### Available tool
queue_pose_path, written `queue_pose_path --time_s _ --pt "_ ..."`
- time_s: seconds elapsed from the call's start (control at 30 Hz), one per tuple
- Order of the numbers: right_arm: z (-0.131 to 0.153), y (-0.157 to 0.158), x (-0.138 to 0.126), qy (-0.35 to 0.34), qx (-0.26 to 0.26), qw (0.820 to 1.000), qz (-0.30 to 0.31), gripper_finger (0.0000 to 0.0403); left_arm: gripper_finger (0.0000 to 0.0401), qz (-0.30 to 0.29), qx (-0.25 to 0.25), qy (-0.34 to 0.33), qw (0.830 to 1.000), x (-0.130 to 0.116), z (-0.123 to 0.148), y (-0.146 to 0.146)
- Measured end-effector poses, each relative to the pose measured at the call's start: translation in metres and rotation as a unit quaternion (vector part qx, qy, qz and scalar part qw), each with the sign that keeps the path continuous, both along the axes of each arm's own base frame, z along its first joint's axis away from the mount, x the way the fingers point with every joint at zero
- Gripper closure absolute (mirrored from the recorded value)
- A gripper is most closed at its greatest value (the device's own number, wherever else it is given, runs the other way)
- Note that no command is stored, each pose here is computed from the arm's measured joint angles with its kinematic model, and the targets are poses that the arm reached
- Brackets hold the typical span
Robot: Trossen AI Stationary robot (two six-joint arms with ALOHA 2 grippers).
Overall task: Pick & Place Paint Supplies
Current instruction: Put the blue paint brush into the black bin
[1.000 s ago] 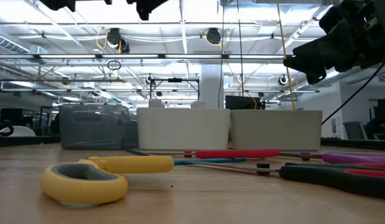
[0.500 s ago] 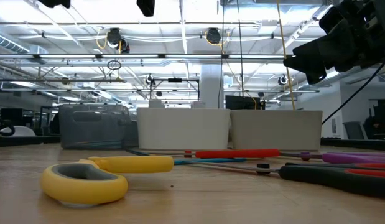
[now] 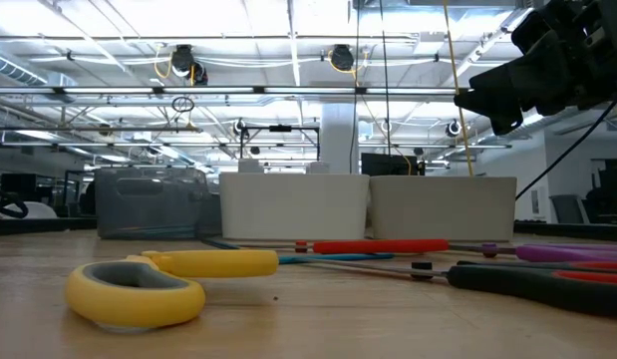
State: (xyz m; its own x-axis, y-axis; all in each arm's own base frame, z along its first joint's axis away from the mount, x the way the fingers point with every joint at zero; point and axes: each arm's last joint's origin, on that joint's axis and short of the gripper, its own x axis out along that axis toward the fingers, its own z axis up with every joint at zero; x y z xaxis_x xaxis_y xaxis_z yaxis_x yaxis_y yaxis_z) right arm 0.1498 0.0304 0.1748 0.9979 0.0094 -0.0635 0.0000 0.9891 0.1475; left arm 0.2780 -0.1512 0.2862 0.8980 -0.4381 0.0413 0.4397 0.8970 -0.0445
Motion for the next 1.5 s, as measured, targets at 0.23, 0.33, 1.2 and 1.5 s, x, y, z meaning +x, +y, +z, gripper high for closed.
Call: queue_pose_path --time_s 0.23,0.33,1.2,1.5 --pt "0.0 0.0 0.0 0.0 0.0 1.0 0.0 0.0232 0.0151 -0.027 0.069 0.074 0.995 0.009 -0.024 -0.03" --pt "0.0 0.0 0.0 0.0 0.0 1.0 0.0 0.0232 0.0151 -0.035 0.102 0.095 0.99 0.012 -0.039 -0.037" --pt "0.0 0.0 0.0 0.0 0.0 1.0 0.0 0.0232 0.0151 0.148 0.249 0.345 0.893 0.047 -0.142 0.027" --pt "0.0 0.0 0.0 0.0 0.0 1.0 0.0 0.0232 0.0151 0.078 0.24 0.361 0.898 0.051 -0.151 0.034"
